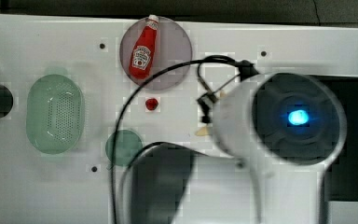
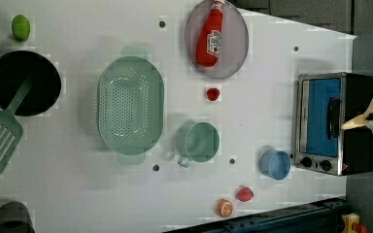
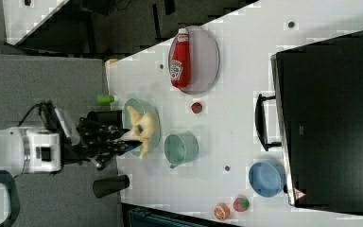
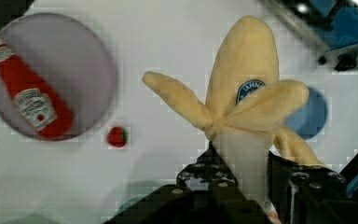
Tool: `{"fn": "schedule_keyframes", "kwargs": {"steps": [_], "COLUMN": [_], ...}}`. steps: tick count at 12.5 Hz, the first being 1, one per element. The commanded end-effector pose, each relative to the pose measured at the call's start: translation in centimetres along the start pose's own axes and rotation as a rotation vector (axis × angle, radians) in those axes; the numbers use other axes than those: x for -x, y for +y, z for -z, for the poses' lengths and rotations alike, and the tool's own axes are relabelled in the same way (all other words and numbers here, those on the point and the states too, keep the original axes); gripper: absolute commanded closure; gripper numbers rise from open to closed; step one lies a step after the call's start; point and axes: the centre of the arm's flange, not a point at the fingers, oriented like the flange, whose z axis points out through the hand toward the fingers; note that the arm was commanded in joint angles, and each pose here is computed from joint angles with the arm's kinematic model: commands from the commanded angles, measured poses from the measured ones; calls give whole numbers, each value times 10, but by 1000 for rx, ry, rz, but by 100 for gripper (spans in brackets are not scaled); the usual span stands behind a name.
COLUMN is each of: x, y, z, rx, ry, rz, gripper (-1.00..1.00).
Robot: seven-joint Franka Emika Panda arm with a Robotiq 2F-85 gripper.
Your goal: Pick banana from table and place on oven.
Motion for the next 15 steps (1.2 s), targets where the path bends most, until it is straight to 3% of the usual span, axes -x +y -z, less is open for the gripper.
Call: {"fn": "schedule_keyframes", "kwargs": {"steps": [1,4,8,11,12,15], "x": [-74,-136,-201,-224,-229,-235], "y": [50,105,179,212,217,221], "z": [-5,-33,-75,-107,-115,-126], "rx": [-17,-1,46,101,103,91], "ry": [9,17,86,70,73,84], "rz": [88,150,194,221,226,227], "gripper": [50,50,50,50,43,-21]}}
